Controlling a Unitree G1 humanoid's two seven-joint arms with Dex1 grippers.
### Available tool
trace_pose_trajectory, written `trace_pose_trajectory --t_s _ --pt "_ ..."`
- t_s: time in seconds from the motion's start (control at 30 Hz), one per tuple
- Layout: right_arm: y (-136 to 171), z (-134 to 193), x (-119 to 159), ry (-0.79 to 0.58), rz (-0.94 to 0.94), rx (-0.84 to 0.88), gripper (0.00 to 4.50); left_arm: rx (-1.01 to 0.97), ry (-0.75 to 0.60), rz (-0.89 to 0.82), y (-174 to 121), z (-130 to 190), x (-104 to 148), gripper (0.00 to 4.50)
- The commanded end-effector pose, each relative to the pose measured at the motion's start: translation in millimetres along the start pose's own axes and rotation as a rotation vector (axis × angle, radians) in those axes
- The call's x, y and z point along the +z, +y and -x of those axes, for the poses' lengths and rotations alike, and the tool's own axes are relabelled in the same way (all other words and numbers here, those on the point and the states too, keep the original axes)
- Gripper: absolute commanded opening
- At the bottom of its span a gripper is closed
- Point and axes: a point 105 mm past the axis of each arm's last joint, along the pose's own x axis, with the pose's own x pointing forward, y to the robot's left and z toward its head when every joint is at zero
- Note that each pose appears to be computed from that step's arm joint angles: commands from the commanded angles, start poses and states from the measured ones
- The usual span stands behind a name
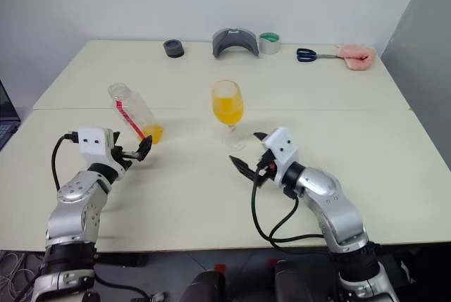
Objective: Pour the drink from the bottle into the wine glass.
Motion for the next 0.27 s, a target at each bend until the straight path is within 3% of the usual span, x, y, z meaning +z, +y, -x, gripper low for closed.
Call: trace_pose_trajectory --t_s 0.03,0.27 --pt "-24.1 15.8 -3.6 -0.062 -0.012 -0.197 4.50 0.056 -0.093 -0.003 -0.9 18.0 17.1 4.46" --pt "-35.4 23.9 -19.0 -0.073 -0.047 -0.335 4.50 0.056 -0.089 0.023 -13.4 30.4 8.5 4.46"
